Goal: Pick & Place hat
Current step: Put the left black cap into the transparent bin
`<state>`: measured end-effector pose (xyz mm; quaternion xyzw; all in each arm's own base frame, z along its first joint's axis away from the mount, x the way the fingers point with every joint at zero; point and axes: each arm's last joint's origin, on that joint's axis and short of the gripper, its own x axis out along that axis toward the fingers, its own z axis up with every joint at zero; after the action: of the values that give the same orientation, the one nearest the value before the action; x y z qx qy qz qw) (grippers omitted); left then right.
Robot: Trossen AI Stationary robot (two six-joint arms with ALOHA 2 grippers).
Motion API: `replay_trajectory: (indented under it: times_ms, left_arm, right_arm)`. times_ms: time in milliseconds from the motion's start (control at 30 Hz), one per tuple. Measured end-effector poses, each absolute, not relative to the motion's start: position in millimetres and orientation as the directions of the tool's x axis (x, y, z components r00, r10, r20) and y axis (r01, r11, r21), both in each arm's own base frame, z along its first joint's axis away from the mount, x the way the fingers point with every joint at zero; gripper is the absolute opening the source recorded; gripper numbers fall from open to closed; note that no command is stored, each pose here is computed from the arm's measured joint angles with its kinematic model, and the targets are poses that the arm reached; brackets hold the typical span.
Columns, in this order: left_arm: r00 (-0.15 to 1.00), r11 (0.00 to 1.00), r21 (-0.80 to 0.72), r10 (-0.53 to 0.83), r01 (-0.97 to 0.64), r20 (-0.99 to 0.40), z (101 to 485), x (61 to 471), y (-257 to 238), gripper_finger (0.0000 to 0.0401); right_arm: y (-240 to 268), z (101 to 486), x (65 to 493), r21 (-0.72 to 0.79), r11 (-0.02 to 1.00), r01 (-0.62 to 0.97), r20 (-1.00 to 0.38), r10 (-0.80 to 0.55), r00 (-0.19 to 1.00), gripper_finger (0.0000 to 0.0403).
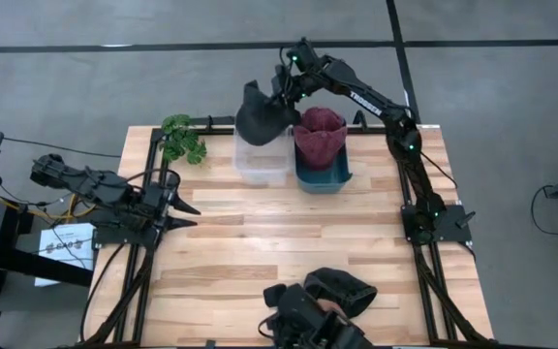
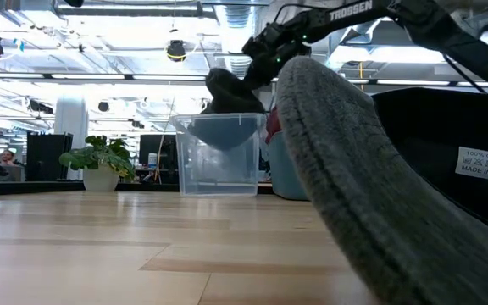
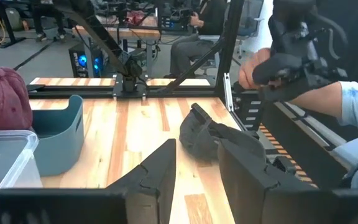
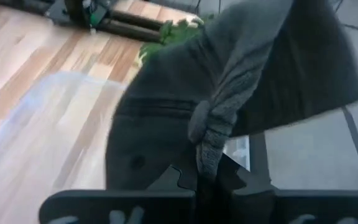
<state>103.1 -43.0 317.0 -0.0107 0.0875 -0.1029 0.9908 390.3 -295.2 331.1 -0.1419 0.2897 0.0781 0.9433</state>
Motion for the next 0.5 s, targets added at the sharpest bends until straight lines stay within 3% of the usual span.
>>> replay_trajectory:
  times_ms: [267,500]
  left_arm:
    - [0.957,0.979,-0.030,-0.203,0.201,-0.205,313.6,110.0,-46.4,0.0118]
    - [0.957,0.982,-0.024,-0.190,0.189,-0.219,312.1,112.8,-47.3,0.0117]
  right_arm:
    - [-285.9,322.9,384.7,-0.148,0.950,-0.275,-0.641,0.120,0.758,0.0000]
    - [-267.7,340.5,379.8,-0.163,0.942,-0.293,-0.660,0.117,0.742,0.0000]
